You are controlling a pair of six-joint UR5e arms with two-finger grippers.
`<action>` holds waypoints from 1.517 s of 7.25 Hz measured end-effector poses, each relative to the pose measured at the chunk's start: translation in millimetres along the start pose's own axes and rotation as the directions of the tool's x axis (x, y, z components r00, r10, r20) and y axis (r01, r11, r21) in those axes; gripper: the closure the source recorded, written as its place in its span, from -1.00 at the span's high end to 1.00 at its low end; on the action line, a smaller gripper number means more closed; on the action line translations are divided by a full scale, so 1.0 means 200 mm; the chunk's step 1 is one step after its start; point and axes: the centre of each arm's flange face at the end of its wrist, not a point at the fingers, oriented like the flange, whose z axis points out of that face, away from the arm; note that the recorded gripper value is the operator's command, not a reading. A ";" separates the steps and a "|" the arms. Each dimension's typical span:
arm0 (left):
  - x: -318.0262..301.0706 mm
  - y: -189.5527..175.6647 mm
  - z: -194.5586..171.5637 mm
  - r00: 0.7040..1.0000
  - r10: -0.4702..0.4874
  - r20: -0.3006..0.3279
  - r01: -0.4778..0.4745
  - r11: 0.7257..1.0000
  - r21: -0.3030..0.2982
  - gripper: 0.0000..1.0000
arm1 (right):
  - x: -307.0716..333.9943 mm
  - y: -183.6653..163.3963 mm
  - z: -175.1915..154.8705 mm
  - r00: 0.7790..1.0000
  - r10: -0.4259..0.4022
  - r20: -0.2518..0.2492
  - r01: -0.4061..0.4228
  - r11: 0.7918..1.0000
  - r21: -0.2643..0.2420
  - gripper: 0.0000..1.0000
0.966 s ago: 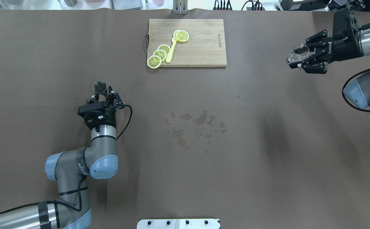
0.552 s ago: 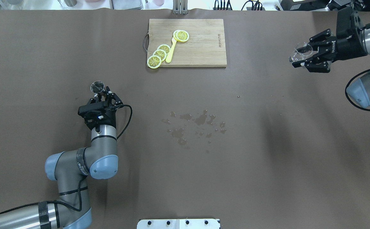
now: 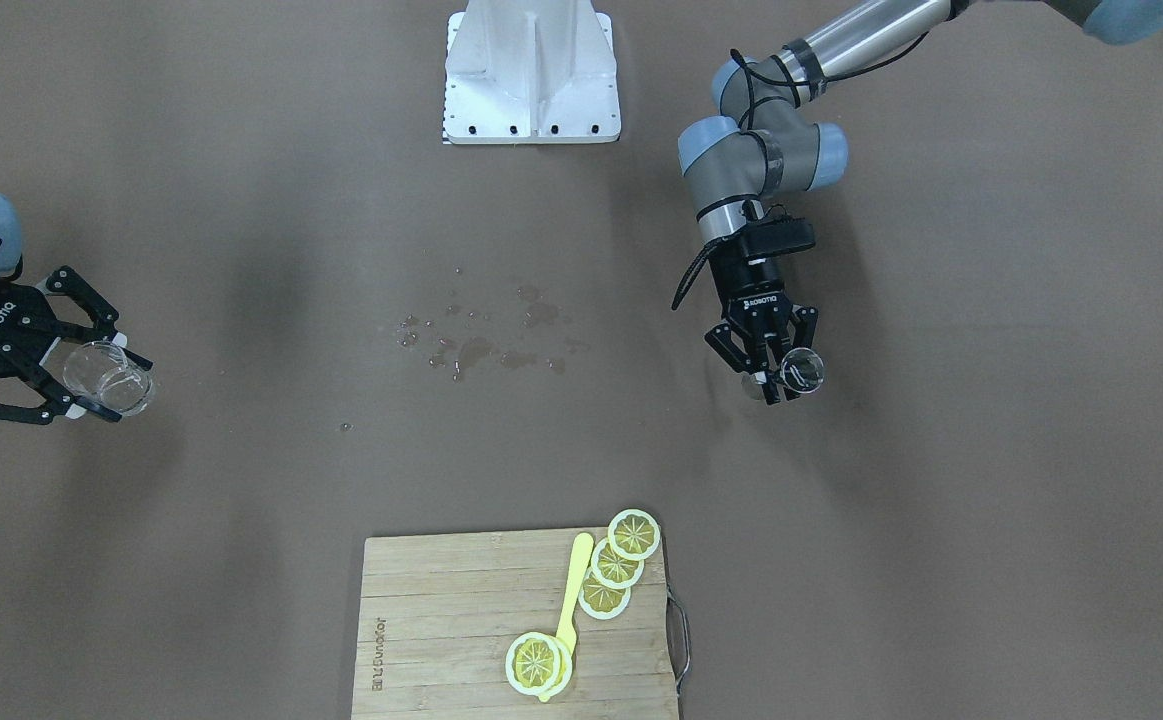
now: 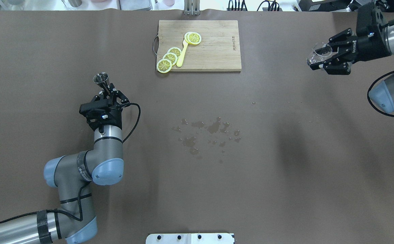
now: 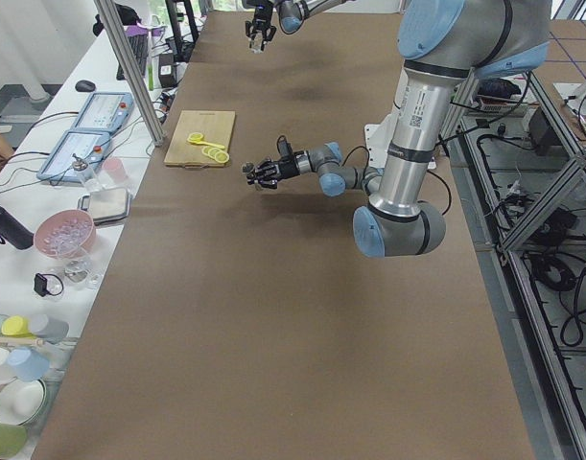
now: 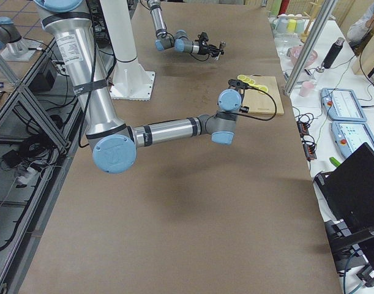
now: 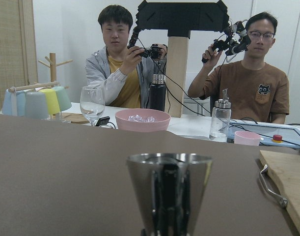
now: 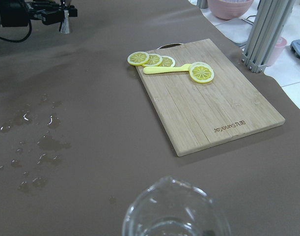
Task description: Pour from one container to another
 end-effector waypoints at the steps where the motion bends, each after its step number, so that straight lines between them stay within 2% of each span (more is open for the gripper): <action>1: 0.00 -0.06 0.01 1.000 0.004 0.001 -0.004 1.000 0.009 -0.94 | -0.01 -0.02 0.00 1.000 0.003 -0.002 -0.003 1.000 -0.003 -1.00; 4: 0.00 -0.20 0.06 1.000 -0.018 0.008 0.018 0.999 0.037 -1.00 | -0.02 -0.04 0.01 1.000 0.000 -0.015 0.000 1.000 -0.004 -1.00; 5: 0.01 -0.21 0.05 1.000 0.005 0.005 -0.005 0.999 0.036 -1.00 | -0.02 -0.04 0.03 1.000 0.000 -0.022 0.000 1.000 -0.005 -1.00; 7: 0.09 -0.24 0.01 0.991 0.131 -0.019 -0.130 0.991 0.030 -1.00 | -0.03 -0.04 0.07 0.999 -0.002 -0.042 0.002 1.000 -0.006 -1.00; 9: 0.24 -0.30 -0.04 0.970 0.235 -0.059 -0.234 0.972 0.023 -1.00 | -0.05 -0.04 0.10 0.999 -0.005 -0.044 0.005 1.000 -0.007 -1.00; 11: 0.35 -0.31 -0.13 0.947 0.293 -0.134 -0.295 0.955 0.008 -1.00 | -0.07 -0.04 0.12 0.999 -0.007 -0.038 0.007 1.000 -0.008 -1.00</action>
